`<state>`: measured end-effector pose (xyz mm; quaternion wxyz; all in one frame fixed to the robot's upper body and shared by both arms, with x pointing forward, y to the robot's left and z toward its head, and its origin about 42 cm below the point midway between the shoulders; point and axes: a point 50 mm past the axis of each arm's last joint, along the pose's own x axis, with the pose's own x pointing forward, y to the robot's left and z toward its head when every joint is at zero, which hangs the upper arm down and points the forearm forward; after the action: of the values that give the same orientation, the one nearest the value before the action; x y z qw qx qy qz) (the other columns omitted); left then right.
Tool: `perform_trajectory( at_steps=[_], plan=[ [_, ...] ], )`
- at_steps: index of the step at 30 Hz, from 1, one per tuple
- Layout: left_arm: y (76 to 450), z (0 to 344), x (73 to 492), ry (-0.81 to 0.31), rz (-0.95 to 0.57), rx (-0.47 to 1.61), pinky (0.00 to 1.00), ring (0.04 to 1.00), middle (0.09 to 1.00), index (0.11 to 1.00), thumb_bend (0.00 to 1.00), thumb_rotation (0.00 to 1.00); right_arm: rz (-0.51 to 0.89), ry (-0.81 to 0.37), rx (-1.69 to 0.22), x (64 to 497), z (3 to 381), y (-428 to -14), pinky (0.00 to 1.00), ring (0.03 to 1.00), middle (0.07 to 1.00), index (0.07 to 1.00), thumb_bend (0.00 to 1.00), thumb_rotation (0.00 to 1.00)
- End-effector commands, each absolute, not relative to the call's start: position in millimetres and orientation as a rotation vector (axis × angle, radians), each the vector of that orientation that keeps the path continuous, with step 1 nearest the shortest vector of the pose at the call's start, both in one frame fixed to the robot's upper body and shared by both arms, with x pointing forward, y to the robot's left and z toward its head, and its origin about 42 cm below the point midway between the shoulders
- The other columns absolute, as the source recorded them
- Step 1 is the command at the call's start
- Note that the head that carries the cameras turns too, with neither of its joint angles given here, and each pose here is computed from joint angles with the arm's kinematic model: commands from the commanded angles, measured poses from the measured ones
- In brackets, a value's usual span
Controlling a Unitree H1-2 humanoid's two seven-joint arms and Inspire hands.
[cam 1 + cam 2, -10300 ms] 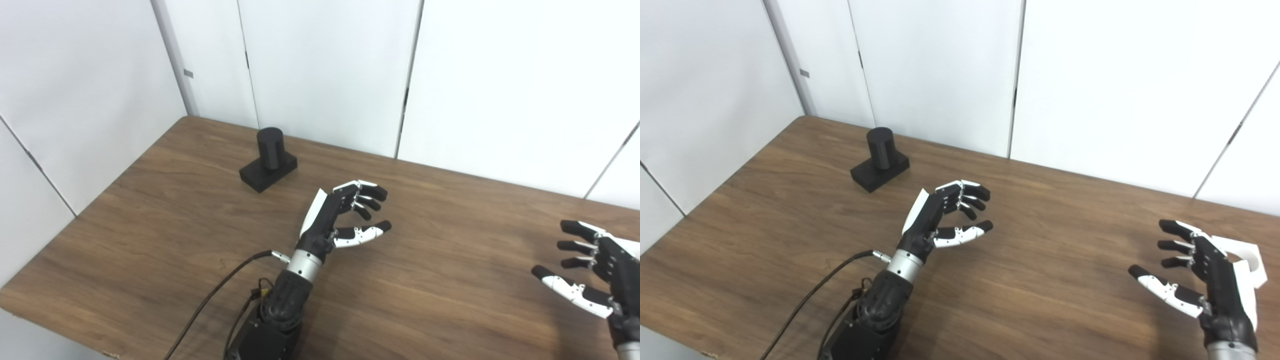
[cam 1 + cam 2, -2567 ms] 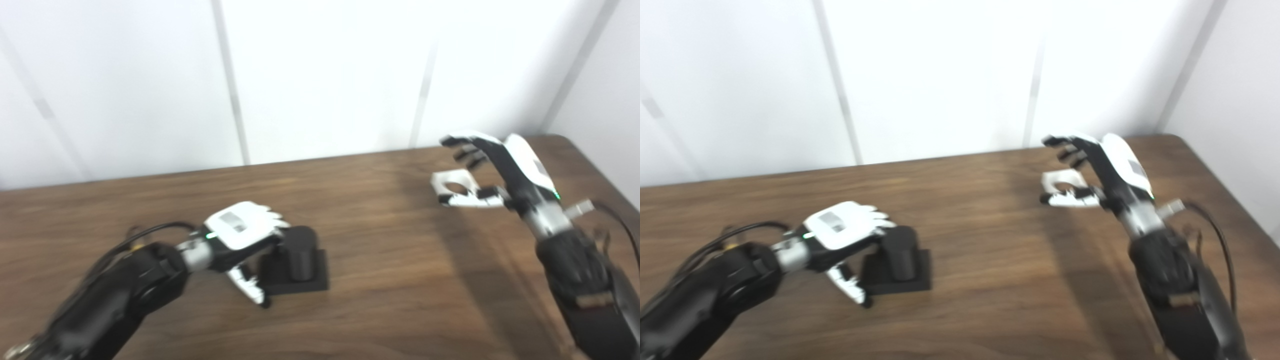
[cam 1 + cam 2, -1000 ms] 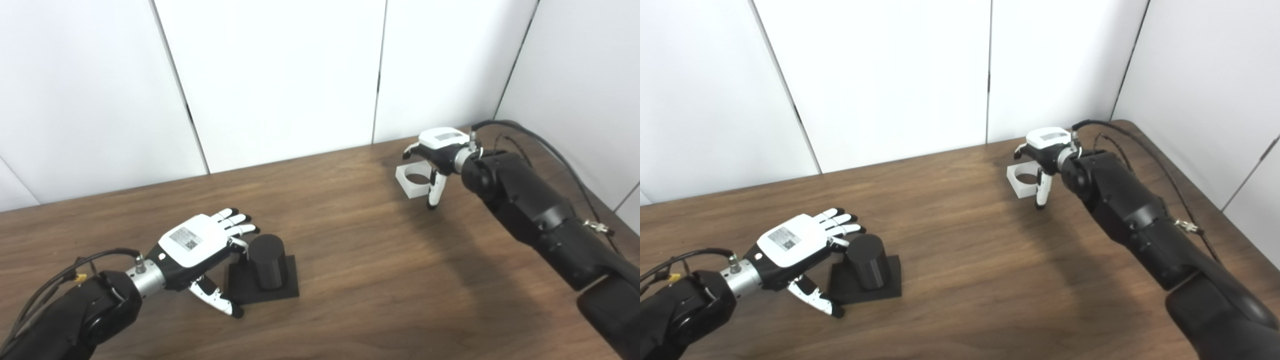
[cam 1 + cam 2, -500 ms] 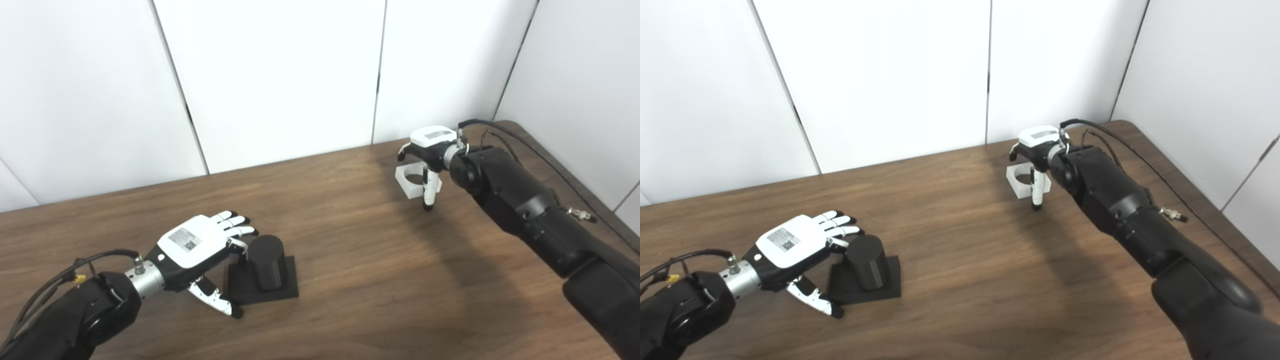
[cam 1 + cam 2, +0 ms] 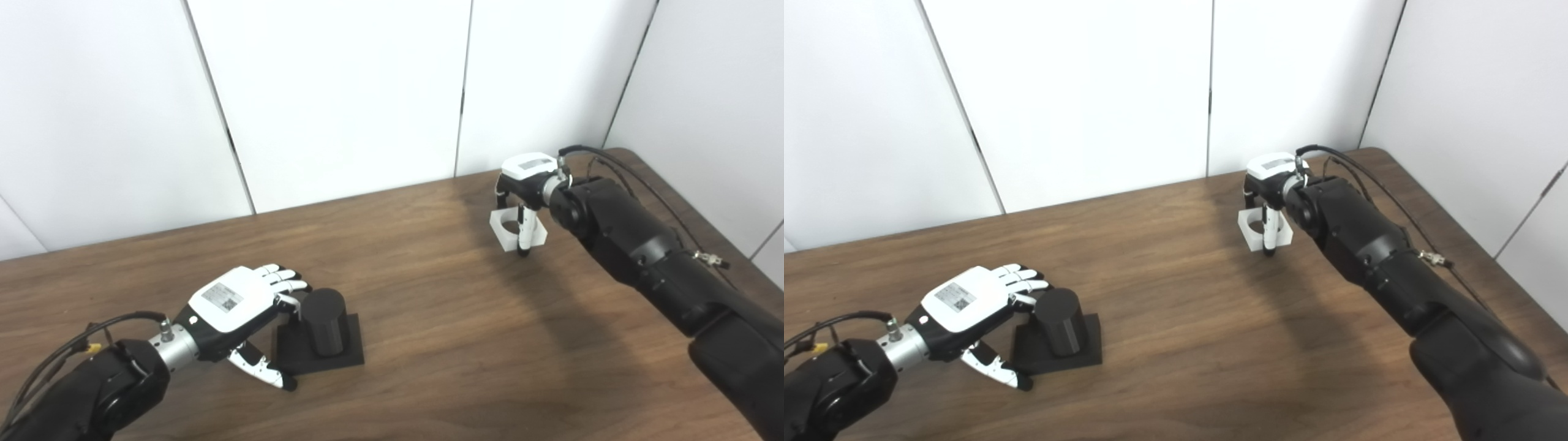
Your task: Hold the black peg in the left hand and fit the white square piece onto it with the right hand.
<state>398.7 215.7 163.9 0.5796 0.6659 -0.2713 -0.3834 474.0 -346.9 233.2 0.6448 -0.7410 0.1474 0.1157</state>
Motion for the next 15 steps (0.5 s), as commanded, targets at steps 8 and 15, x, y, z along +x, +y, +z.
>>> perform_trajectory(
  at_steps=[8,15],
  plan=[
    [259.8,111.1,367.7,-0.353,-1.127,1.738,0.90,0.903,0.867,0.489,0.52,0.08,0.186,0.355,-1.736,475.3,256.5,-370.1,0.72,0.780,0.729,0.494,0.52,0.15],
    [253.4,116.6,366.6,-0.369,-1.116,1.715,0.88,0.878,0.849,0.489,0.52,0.08,0.182,0.270,-1.644,469.7,263.6,-377.6,0.71,0.782,0.735,0.485,0.52,0.14]
  ],
)
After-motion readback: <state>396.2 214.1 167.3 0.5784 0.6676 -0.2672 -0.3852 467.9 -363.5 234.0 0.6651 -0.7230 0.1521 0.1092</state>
